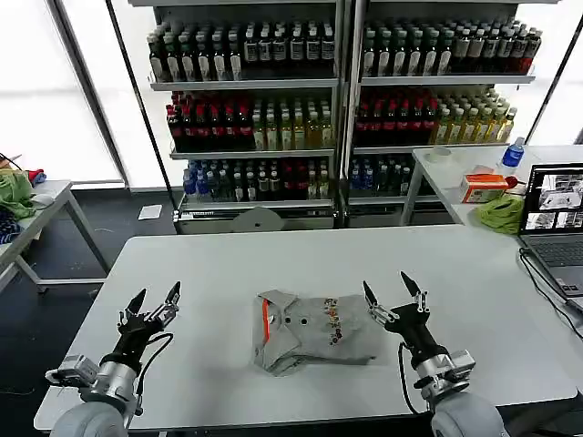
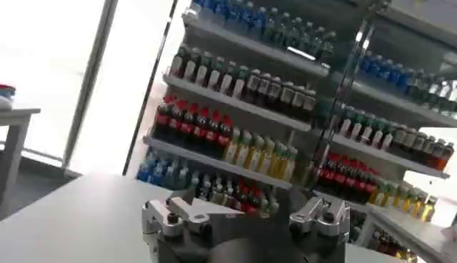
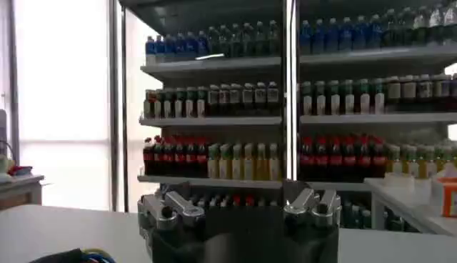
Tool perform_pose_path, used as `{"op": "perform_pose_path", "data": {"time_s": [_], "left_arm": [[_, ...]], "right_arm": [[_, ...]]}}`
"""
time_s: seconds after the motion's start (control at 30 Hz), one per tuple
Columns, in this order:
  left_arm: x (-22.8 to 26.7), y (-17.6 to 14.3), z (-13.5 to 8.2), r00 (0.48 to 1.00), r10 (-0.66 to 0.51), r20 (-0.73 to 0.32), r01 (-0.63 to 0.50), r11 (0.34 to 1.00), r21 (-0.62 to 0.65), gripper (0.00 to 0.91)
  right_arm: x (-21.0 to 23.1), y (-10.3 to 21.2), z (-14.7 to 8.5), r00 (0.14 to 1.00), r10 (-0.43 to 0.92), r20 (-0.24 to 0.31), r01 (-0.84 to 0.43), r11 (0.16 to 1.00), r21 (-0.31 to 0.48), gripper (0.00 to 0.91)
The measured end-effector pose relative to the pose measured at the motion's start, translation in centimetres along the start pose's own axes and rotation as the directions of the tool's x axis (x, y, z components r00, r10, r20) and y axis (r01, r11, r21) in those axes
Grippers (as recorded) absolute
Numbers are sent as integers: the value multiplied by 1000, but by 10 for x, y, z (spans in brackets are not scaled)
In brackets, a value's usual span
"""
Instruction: Fold and organize the clothes.
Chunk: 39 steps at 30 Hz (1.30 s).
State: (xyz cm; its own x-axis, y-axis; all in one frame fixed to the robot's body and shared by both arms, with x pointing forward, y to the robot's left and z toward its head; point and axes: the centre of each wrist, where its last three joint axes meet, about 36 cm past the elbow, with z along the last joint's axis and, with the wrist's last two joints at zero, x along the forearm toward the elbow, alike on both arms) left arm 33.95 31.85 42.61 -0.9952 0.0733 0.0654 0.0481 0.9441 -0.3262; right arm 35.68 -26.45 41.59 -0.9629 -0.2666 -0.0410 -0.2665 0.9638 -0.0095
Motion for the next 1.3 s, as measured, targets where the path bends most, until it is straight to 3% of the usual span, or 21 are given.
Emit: {"op": "perform_pose_path", "data": {"time_s": [0.3,0.53,1.03,1.3], "left_arm": [[17,-6,17,991,42,131,-22,989,-146,907],[34,-12,17,978,81,194,-35,973,-229,907],[68,-32,22,959,143,245,-44,928,-370,907],[83,-35,28,958,175,229,-53,888,-456,907]], "right_arm": [[26,-17,15,999,20,27,-20,1000,13,907],[45,-25,22,999,30,19,-30,999,10,907],[57,-11,25,1000,19,22,-18,999,-33,907],[65,-7,19,1000,-9,23,10,1000,-18,907]]}}
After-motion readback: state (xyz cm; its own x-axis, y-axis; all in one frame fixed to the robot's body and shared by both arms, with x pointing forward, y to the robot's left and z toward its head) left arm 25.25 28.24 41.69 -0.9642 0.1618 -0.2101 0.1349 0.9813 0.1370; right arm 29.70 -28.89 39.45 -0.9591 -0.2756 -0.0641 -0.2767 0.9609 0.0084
